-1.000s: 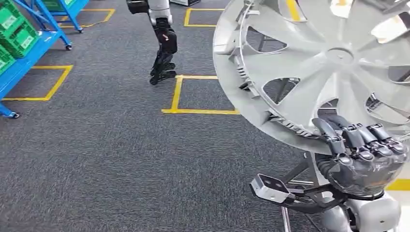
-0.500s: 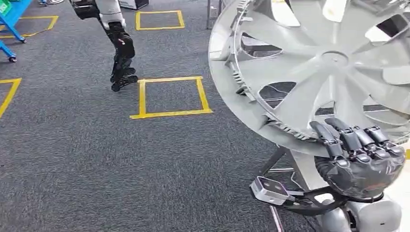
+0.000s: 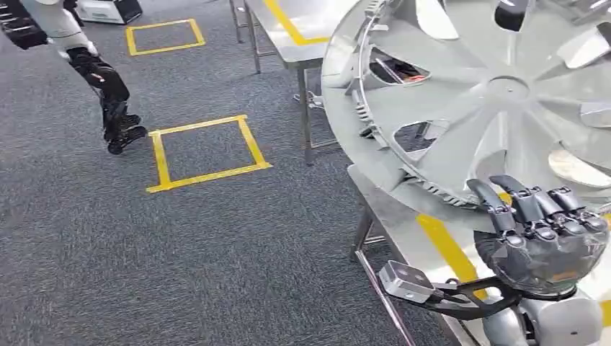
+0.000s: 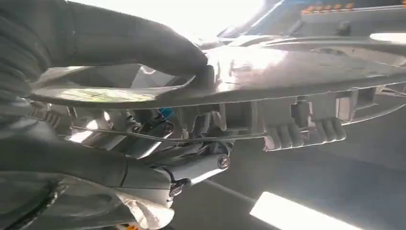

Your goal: Take the parts from the cabinet and place them on the table.

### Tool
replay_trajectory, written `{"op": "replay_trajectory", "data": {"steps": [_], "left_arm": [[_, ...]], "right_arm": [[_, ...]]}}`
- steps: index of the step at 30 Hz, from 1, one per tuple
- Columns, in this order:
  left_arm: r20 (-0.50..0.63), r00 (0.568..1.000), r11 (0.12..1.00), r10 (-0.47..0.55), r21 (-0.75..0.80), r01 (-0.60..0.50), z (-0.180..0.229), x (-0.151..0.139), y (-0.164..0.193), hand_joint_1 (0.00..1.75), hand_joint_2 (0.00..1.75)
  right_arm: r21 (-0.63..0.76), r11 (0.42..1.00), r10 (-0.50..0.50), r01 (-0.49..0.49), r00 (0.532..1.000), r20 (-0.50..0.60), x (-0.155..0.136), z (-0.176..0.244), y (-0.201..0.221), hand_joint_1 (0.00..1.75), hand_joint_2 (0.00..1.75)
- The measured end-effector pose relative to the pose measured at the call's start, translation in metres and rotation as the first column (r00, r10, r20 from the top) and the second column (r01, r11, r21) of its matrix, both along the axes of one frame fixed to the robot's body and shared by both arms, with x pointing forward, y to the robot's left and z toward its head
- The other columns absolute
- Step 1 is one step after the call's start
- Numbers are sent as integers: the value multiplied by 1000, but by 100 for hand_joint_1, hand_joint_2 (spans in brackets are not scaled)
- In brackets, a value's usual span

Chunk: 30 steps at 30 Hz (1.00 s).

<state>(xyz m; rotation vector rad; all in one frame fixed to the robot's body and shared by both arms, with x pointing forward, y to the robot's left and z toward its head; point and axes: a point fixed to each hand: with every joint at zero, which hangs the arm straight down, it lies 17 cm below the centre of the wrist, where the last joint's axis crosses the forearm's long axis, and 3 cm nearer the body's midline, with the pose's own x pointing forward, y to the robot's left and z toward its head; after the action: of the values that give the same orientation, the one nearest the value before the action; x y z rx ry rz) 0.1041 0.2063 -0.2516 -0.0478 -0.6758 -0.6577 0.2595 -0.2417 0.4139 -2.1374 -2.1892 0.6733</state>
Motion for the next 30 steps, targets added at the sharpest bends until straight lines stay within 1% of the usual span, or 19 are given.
{"op": "replay_trajectory", "data": {"steps": [10, 13, 17, 23, 30], "left_arm": [[-4, 1000, 1000, 0, 0, 0, 0, -2, 0, 0, 175], [2, 1000, 1000, -2, -1, 2, 0, 2, 0, 0, 175], [-7, 1000, 1000, -5, 1, 5, -1, -4, 0, 0, 175], [-10, 1000, 1000, -8, 2, 8, -1, -5, 0, 0, 175], [-5, 1000, 1000, -8, 4, 8, -1, 0, 0, 0, 175]], "right_arm": [[4, 1000, -1, 1, 1000, 0, 0, 0, -1, 175, 175], [4, 1000, -2, 2, 1000, -5, 0, -1, -1, 175, 175], [3, 1000, -1, 1, 1000, -2, 0, 0, -1, 175, 175], [3, 1000, -2, 2, 1000, -3, 1, -1, -1, 175, 175], [3, 1000, -8, 8, 1000, -1, 1, 0, -2, 175, 175]]}}
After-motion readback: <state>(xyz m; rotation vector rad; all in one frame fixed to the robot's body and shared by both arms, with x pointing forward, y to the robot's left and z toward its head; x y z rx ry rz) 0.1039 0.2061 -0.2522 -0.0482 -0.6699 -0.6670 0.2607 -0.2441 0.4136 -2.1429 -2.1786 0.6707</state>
